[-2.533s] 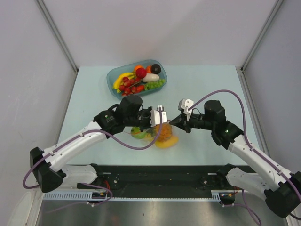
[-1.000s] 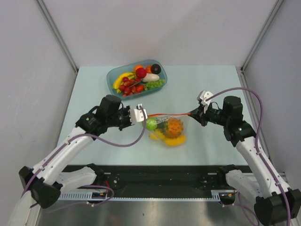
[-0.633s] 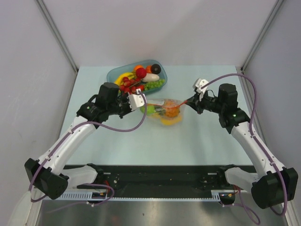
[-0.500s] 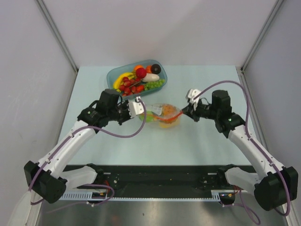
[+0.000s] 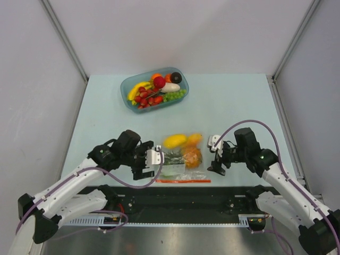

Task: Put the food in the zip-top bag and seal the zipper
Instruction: Place the zipper food storage bag at the center of the board, then reset both arms

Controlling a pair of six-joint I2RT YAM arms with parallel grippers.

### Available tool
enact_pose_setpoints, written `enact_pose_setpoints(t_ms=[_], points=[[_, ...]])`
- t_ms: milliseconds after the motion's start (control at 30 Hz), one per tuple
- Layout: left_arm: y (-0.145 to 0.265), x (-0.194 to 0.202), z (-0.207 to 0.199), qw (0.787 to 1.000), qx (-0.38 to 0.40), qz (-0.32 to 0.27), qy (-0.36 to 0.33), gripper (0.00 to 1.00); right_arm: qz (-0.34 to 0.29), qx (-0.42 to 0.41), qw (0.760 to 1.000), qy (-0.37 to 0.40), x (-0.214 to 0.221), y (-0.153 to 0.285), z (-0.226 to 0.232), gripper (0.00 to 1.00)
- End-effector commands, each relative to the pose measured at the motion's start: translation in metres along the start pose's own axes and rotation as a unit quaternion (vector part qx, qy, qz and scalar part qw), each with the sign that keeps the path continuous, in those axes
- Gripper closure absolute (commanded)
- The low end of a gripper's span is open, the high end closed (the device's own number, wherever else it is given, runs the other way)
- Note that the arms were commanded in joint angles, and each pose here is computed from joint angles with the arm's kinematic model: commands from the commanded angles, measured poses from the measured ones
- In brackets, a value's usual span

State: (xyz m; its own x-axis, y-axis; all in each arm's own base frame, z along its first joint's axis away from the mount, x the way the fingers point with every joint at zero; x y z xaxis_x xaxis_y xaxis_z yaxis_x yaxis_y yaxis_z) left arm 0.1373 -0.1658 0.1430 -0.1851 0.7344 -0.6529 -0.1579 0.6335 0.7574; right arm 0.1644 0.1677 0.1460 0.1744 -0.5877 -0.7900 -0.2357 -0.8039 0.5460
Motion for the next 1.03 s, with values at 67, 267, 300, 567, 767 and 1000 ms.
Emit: enact_pose_setpoints(t_ms=[67,267,300,567,767,1000], points=[[0.027,-0.032,0.008,0.997,-0.039,-0.034,0.053,0.00,0.020,0.042,0.999,-0.001,-0.021,0.029,-0.010,0.02],[0.083,-0.088,0.040,0.979,-0.079,-0.114,0.153,0.00,0.003,0.137,0.990,-0.045,-0.056,0.069,-0.053,0.00],[0.085,-0.094,0.050,0.974,-0.082,-0.114,0.176,0.00,0.000,0.148,0.987,-0.056,-0.060,0.071,-0.065,0.00],[0.174,-0.135,0.158,0.896,-0.199,-0.201,0.342,0.00,-0.041,0.274,0.942,-0.189,-0.078,0.133,-0.179,0.00],[0.191,-0.090,0.213,0.832,-0.228,-0.217,0.457,0.00,0.012,0.341,0.886,-0.313,-0.014,0.161,-0.232,0.00],[0.190,-0.054,0.240,0.794,-0.286,-0.216,0.490,0.00,0.009,0.349,0.850,-0.396,0.039,0.175,-0.239,0.00]])
Point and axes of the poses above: each gripper's point midway between its finger pads, its own y axis back along the fingers, its own z axis along the line the jaws close on, x = y × z, the point moved 2 cm from there along y, back along the fingers, and after that the axes turned 14 degrees about y, right-handed, at the moved point
